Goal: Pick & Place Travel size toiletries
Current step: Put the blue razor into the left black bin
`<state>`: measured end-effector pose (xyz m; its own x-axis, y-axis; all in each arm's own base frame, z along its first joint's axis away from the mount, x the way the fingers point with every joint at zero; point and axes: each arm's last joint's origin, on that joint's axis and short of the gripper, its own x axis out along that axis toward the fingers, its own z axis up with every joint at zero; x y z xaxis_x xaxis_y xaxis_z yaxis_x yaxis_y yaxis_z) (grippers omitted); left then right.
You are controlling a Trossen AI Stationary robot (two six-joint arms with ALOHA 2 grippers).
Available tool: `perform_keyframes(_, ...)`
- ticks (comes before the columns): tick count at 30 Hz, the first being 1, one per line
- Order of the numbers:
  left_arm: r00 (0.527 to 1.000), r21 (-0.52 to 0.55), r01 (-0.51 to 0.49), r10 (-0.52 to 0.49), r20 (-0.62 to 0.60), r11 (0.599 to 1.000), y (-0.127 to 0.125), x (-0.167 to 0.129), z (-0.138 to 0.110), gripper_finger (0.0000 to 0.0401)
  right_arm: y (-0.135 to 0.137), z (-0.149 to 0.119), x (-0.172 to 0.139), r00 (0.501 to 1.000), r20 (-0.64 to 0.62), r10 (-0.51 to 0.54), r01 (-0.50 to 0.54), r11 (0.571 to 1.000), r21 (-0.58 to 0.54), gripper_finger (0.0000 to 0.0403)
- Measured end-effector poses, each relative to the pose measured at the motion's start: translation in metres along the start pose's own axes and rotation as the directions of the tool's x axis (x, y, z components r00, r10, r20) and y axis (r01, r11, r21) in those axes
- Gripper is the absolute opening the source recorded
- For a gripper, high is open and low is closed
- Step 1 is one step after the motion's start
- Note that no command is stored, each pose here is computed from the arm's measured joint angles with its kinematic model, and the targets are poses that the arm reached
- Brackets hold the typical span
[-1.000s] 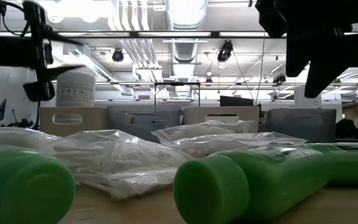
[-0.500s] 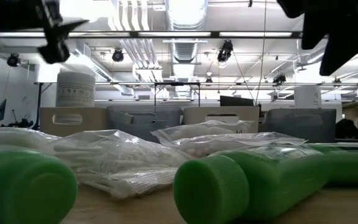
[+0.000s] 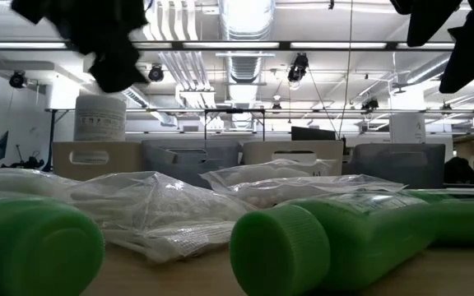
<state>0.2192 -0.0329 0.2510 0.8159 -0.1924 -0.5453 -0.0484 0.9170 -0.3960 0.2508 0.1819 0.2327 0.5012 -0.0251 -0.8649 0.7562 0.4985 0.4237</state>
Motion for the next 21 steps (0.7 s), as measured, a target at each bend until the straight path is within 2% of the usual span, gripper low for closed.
perform_keyframes(4,0.994,0.116,0.023,-0.010,-0.112,0.993,-0.012,0.024,-0.003,0.0208,0.000,-0.007,-0.003,1.000,0.000,0.008,-0.008,1.000,0.009,0.0298)
perform_keyframes(9,0.991,0.273,0.051,-0.015,-0.133,0.961,-0.035,0.044,-0.002,0.0204,-0.001,-0.017,-0.006,1.000,-0.015,0.018,-0.018,1.000,0.022,0.0314)
perform_keyframes(11,0.984,0.326,0.039,0.020,-0.176,0.945,-0.040,0.054,-0.010,0.0202,-0.002,-0.022,-0.008,1.000,-0.022,0.022,-0.021,0.999,0.025,0.0320)
perform_keyframes(15,0.981,0.415,0.044,0.039,-0.189,0.909,-0.053,0.067,-0.017,0.0196,-0.002,-0.029,-0.010,0.999,-0.033,0.028,-0.027,0.999,0.027,0.0332)
perform_keyframes(18,0.966,0.461,0.036,0.086,-0.242,0.887,-0.056,0.081,-0.032,0.0191,-0.003,-0.032,-0.012,0.999,-0.038,0.031,-0.030,0.999,0.022,0.0340)
perform_keyframes(21,0.960,0.496,0.007,0.132,-0.246,0.868,-0.057,0.094,-0.037,0.0189,-0.003,-0.033,-0.012,0.999,-0.040,0.031,-0.030,0.999,0.022,0.0348)
